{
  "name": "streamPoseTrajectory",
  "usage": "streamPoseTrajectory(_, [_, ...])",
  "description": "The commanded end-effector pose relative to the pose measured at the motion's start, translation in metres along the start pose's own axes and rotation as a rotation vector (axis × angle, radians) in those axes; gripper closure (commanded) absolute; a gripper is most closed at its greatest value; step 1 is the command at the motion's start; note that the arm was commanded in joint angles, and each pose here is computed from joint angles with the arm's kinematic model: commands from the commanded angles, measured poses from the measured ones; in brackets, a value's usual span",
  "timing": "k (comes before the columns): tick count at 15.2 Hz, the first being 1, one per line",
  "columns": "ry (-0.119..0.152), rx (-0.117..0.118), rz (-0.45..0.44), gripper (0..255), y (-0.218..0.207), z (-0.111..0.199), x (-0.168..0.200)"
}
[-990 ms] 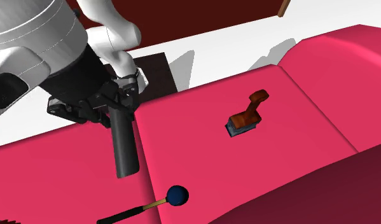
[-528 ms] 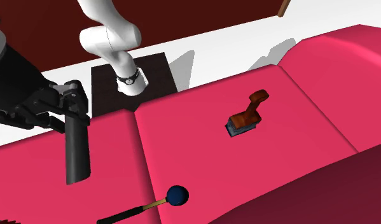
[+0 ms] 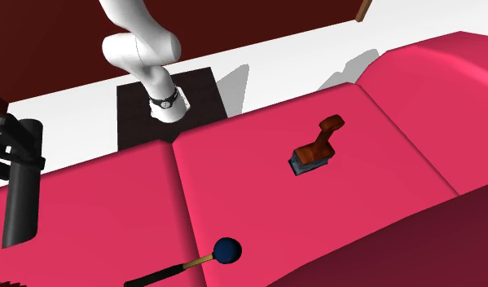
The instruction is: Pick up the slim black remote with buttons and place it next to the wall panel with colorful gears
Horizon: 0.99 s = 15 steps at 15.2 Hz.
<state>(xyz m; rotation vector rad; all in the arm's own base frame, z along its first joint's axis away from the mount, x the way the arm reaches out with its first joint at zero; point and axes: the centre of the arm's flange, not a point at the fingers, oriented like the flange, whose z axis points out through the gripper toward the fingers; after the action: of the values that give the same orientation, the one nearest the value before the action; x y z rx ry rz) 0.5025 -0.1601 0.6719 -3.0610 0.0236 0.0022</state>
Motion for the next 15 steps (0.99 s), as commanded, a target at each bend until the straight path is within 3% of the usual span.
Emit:
streamPoseTrajectory(1, [0.000, 0.000, -0.002, 255, 0.026, -0.004, -0.002])
streamPoseTrajectory(15, [0.000, 0.000, -0.002, 255, 0.209, -0.018, -0.028])
